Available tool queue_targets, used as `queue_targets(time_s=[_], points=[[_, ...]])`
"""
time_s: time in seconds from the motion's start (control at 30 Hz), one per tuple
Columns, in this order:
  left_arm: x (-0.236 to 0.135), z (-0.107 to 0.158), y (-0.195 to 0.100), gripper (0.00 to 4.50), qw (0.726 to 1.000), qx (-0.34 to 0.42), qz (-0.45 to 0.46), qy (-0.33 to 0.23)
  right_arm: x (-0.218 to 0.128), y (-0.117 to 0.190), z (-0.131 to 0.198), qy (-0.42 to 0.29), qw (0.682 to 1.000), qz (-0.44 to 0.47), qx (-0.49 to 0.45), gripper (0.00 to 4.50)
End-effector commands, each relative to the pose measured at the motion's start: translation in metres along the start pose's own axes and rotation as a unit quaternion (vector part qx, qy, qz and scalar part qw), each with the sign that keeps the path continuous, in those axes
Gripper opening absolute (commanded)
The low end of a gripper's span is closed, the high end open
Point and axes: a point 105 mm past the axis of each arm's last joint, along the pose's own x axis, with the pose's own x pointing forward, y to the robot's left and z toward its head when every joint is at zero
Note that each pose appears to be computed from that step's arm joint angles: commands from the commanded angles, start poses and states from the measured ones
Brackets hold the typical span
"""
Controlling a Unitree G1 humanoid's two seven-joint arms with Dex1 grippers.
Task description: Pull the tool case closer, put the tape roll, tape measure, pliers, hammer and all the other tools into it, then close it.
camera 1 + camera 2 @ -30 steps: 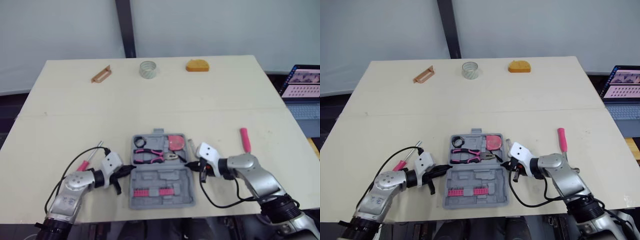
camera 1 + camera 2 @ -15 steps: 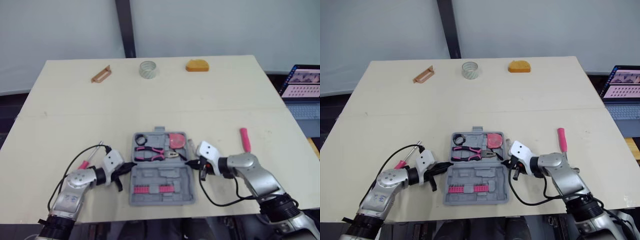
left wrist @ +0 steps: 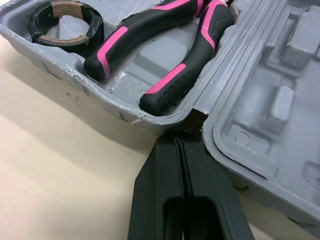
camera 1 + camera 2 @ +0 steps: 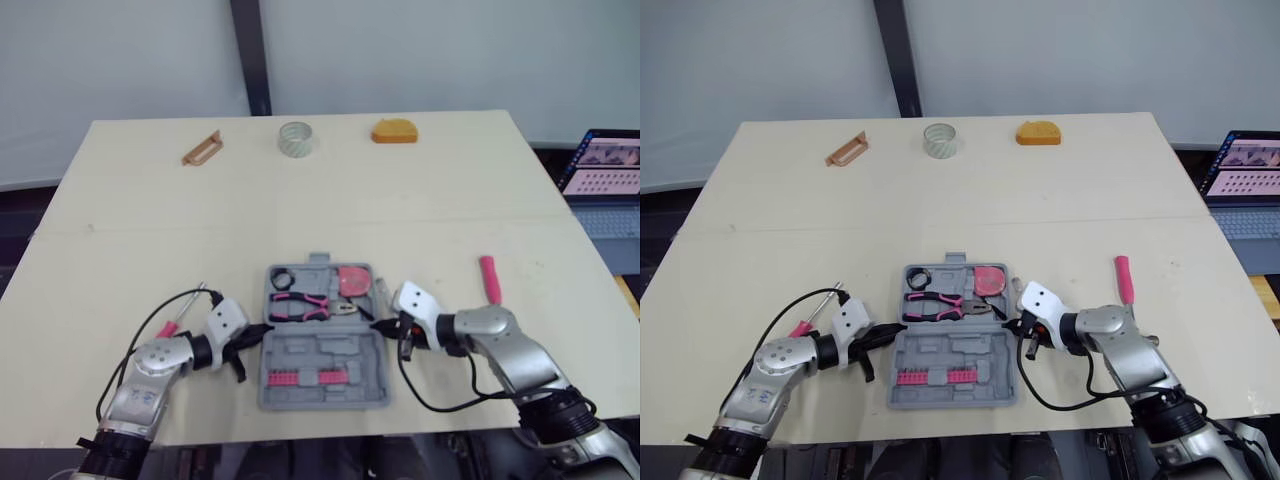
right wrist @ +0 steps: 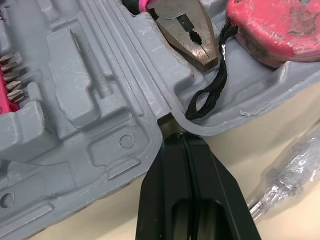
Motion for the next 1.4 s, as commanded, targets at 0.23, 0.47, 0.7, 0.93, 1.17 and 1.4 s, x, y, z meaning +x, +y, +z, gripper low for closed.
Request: queue_targets(time_s=[0.23,0.47,0.7,0.93,1.17,1.4], points=[[-0.008,0.003,0.007,0.02,1.0,0.014,0.008,0.003,-0.003,0.002,0.001,-0.012,1.0,0.004,-0.008,0.0],[-0.035,-0.002,0.015,0.02,0.999,0.009,0.03,0.02,-0.022,0.001,0.003,-0.029,1.0,0.002,0.005,0.0],[-0.069,0.008,0.025,0.02,0.998,-0.005,0.053,0.018,-0.056,-0.015,-0.004,-0.048,0.998,-0.026,0.033,0.0],[-0.139,0.008,0.049,0.26,0.988,-0.044,0.147,0.037,-0.123,-0.047,-0.026,-0.053,0.987,-0.11,0.101,0.0],[-0.215,-0.029,0.06,3.4,0.96,-0.099,0.248,0.084,-0.189,-0.071,-0.065,-0.028,0.961,-0.211,0.174,1.87],[-0.246,-0.051,0.066,4.5,0.942,-0.12,0.298,0.099,-0.215,-0.086,-0.092,-0.021,0.942,-0.271,0.198,4.47]])
